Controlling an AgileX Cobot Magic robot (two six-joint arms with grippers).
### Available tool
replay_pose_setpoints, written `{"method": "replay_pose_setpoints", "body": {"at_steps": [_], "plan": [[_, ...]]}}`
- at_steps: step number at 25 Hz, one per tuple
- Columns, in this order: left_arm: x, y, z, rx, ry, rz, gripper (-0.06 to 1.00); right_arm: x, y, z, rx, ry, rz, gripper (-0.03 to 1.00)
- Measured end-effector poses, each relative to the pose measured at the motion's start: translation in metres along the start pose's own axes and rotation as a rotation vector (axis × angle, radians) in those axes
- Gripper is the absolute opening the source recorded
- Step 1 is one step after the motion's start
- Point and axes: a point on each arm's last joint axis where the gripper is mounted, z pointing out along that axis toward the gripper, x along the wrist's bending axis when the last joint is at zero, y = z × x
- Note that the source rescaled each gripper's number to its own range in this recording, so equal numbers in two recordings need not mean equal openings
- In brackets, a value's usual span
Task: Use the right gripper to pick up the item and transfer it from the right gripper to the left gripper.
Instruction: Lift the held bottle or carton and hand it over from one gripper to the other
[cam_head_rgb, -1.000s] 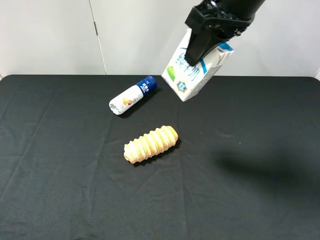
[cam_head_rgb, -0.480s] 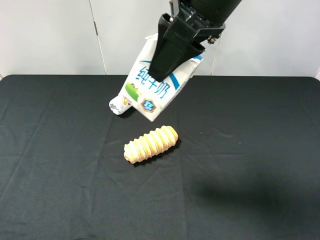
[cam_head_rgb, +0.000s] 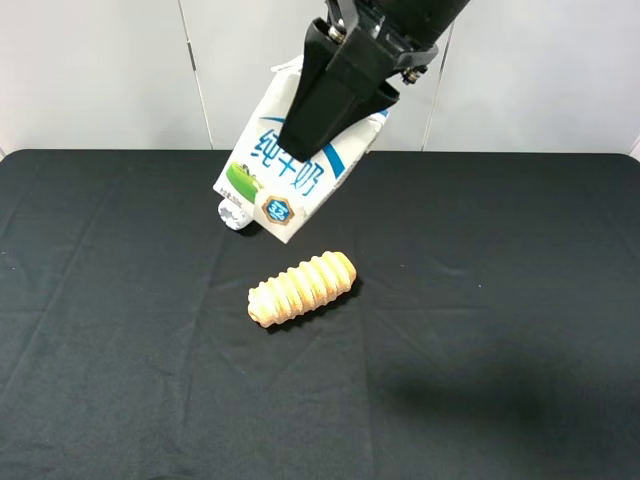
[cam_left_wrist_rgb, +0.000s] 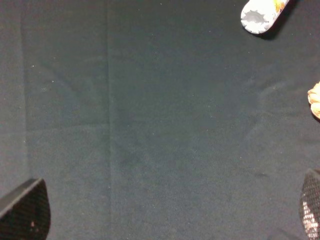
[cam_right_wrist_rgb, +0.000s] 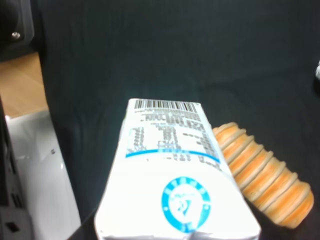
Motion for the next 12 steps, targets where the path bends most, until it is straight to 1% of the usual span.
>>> {"method": "replay_pose_setpoints", "body": {"at_steps": [12], "plan": [[0.0000,0.0000,0.0000,0.000,0.000,0.000,1.00,-0.0033,0.0064,-0.0003,-0.070,-0.037,-0.007,0.03]]}}
